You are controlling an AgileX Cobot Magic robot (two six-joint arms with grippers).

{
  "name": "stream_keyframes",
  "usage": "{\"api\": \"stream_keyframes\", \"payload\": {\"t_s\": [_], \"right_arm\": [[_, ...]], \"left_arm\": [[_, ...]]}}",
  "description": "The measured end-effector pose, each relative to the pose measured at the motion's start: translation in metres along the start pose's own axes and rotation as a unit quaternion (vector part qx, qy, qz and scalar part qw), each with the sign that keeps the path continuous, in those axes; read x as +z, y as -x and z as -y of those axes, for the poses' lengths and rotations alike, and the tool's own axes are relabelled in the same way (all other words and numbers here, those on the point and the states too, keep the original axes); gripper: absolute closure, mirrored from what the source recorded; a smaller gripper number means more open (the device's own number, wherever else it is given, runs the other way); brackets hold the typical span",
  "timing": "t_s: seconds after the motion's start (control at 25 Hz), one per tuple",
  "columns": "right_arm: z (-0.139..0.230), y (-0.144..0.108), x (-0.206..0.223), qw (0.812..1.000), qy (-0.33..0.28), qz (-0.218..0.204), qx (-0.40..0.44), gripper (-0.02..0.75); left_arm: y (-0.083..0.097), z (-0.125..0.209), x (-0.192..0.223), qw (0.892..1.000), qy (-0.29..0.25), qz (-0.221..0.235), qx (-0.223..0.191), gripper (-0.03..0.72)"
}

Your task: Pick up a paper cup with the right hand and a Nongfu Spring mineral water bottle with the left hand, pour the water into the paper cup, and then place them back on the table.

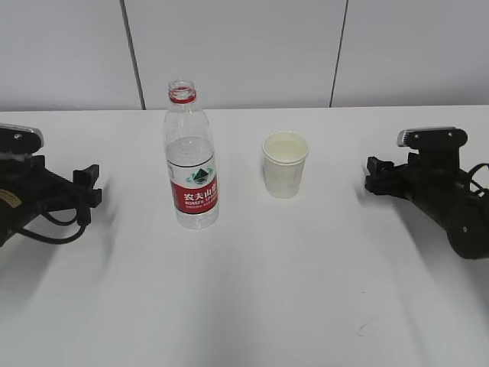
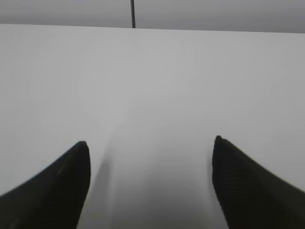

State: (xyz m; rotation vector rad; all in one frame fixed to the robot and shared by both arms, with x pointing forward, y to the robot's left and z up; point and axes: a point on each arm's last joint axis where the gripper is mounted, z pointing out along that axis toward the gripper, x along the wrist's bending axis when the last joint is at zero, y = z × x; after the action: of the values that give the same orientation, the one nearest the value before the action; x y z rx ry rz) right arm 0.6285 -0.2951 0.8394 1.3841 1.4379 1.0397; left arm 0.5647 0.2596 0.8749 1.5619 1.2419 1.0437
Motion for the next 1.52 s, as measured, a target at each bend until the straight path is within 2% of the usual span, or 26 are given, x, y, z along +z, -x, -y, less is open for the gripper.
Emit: {"api": "stream_keyframes", "payload": {"t_s": [0.28, 0.44, 0.52, 0.64, 0.76, 1.12, 1.2, 1.36, 1.52], "right_arm": [[-0.051, 0.002, 0.017, 0.998, -0.055, 0.003, 0.009, 0.150], [-0.073, 0.002, 0.029, 0.991, -0.136, -0.001, 0.016, 0.150], [-0.083, 0.002, 0.035, 0.983, -0.182, -0.003, 0.022, 0.150], [-0.101, 0.004, 0.040, 0.971, -0.236, -0.006, 0.028, 0.150], [-0.126, 0.004, 0.042, 0.959, -0.282, -0.012, 0.029, 0.150], [-0.196, 0.004, 0.026, 0.919, -0.394, -0.028, 0.026, 0.150], [-0.204, 0.004, 0.020, 0.908, -0.416, -0.030, 0.024, 0.150], [-0.211, 0.004, 0.011, 0.885, -0.464, -0.034, 0.022, 0.150], [-0.209, 0.004, 0.013, 0.878, -0.477, -0.035, 0.022, 0.150]], "left_arm": [[-0.010, -0.034, 0.025, 0.994, -0.107, 0.002, 0.001, 0.118], [-0.025, -0.067, 0.031, 0.985, -0.172, -0.004, -0.006, 0.131], [-0.033, -0.081, 0.034, 0.978, -0.209, -0.007, -0.011, 0.133], [-0.044, -0.094, 0.035, 0.957, -0.289, -0.007, -0.019, 0.133], [-0.053, -0.110, 0.034, 0.940, -0.338, -0.008, -0.037, 0.133], [-0.062, -0.153, 0.027, 0.913, -0.406, 0.002, -0.051, 0.135], [-0.062, -0.159, 0.023, 0.902, -0.429, 0.007, -0.052, 0.135], [-0.063, -0.170, 0.016, 0.887, -0.459, 0.011, -0.051, 0.136], [-0.064, -0.170, 0.010, 0.869, -0.493, 0.009, -0.044, 0.136]]}}
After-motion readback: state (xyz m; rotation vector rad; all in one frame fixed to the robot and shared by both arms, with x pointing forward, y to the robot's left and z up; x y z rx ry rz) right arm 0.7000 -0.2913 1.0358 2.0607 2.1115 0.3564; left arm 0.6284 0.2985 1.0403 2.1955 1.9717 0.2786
